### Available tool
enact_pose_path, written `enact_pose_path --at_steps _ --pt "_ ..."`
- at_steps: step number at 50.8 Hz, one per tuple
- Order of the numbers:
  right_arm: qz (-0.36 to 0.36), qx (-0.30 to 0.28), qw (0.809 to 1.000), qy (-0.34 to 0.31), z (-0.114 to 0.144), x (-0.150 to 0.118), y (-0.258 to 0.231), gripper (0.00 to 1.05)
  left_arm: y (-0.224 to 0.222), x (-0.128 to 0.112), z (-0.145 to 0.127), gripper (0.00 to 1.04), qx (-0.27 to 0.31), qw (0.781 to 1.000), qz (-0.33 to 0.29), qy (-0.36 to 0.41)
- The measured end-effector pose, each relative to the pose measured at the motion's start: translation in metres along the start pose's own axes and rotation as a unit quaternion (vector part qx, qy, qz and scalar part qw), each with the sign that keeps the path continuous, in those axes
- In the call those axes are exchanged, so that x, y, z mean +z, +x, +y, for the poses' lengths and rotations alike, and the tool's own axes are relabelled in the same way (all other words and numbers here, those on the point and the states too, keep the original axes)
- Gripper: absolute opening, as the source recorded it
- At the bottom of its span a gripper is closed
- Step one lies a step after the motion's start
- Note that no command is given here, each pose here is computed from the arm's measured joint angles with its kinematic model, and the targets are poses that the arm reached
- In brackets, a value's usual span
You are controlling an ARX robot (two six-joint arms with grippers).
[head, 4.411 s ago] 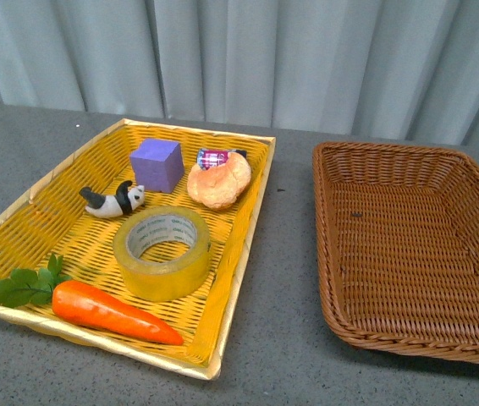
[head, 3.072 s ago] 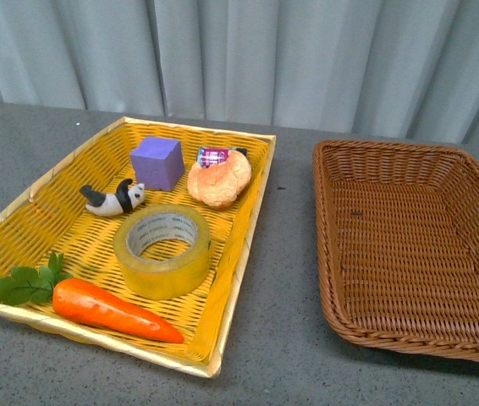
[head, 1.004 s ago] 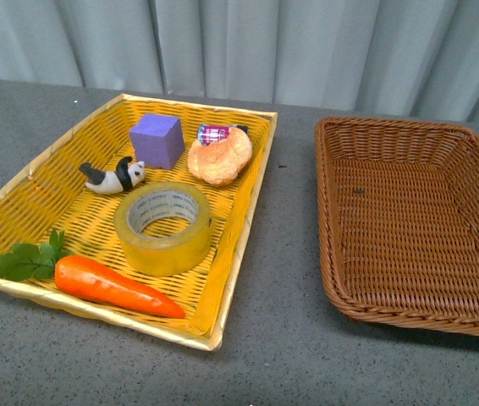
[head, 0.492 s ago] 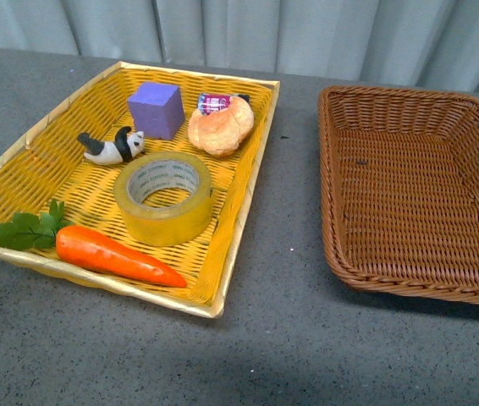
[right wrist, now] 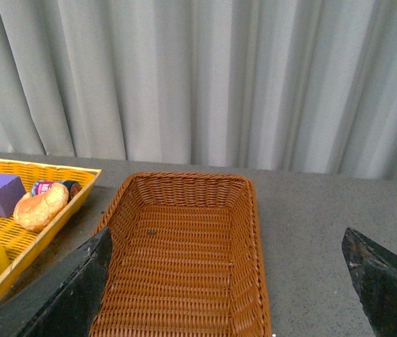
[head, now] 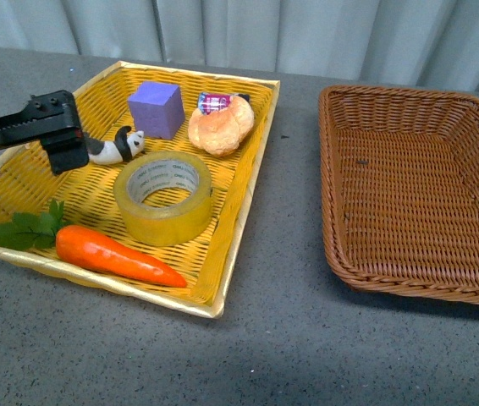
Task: Move tape to another basket
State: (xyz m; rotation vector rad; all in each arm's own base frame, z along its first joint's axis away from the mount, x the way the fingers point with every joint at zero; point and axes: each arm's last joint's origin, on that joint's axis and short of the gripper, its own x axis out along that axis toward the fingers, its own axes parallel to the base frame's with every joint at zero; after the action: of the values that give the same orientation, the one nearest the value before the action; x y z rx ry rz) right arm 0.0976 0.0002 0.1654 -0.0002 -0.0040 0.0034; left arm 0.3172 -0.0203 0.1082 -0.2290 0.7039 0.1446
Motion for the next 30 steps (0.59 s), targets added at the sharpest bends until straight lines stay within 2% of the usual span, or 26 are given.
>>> enact_pose_path --at_steps 16,25,30 --pt "0.0 0.0 1.0 0.0 0.0 0.0 0.0 0.96 0.03 0.002 -0.017 0.98 0.0 0.999 0.031 0.014" --pt "0.0 0.0 1.0 0.0 0.0 0.0 0.0 0.96 0.031 0.002 -0.034 0.98 -0.047 0.998 0.038 0.027" --pt "0.0 0.0 1.0 0.0 0.0 0.0 0.0 0.96 0.032 -0.003 -0.039 0.98 -0.052 0.997 0.047 0.042"
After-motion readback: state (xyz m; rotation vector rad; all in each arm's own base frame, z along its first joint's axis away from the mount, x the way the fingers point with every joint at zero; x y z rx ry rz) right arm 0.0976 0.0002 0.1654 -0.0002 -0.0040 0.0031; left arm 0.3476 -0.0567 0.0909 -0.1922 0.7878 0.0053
